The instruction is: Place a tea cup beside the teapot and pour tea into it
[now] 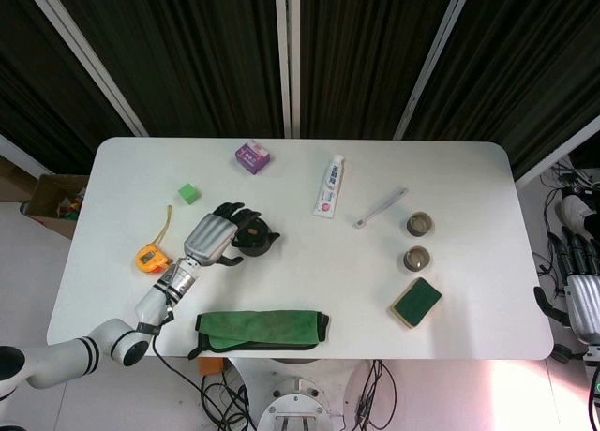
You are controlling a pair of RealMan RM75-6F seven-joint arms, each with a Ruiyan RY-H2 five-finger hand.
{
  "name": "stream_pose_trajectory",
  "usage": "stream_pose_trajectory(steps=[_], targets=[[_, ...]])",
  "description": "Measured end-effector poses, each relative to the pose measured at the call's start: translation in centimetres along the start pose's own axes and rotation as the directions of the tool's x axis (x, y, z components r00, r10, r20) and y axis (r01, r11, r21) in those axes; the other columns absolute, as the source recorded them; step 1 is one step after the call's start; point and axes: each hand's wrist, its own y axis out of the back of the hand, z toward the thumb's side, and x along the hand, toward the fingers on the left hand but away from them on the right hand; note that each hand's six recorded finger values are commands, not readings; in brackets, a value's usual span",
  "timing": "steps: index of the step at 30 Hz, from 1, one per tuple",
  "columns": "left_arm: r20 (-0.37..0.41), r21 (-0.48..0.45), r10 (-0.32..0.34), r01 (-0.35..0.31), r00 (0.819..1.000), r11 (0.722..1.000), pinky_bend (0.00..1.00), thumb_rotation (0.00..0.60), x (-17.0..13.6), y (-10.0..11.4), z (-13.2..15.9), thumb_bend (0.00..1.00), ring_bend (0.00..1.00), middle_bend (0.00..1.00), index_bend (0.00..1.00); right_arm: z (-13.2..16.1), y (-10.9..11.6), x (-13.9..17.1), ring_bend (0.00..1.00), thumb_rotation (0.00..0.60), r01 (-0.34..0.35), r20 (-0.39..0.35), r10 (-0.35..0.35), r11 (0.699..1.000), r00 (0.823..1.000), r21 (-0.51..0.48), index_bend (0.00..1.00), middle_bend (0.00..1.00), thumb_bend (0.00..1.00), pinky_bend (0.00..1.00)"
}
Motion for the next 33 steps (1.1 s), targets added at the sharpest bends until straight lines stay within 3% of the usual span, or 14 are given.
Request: stream_pose_trajectory(steps=[16,23,29,33], targets=[[0.001,0.004,0.001,-0.001,1.000,1.000,0.16,0.600,0.1,-0.1,0.1,0.15,0.12,0.19,0.16,0.6,-1.4,-1.0,0.00,0.600,-0.039,-0.025,0.040,0.999,0.999,0.012,0.00,0.00,0.30,0.00],[0.005,0.006,0.002,-0.002,1.000,1.000,0.16,0.600,0.0,-0.2,0.2,0.15,0.12,0.19,0.16,2.0,-2.7,-3.1,0.00,0.600,-0.104,-0.086,0.115,0.988,0.990,0.118,0.00,0.00,0.23,0.00],[0.005,0.000,0.013,-0.013,1.000,1.000,0.16,0.600,0.0,0.2,0.2,0.15,0.12,0.19,0.16,4.3,-3.7,-6.0,0.00,0.600,-0.132,-0.179,0.198,0.937,0.964,0.325,0.00,0.00,0.22,0.00],[0.001,-0.006,0.016,-0.016,1.000,1.000,0.16,0.600,0.0,0.2,0.2,0.15,0.12,0.19,0.16,7.0,-5.1,-8.2,0.00,0.600,-0.149,-0.246,0.281,0.883,0.928,0.446,0.00,0.00,0.22,0.00]])
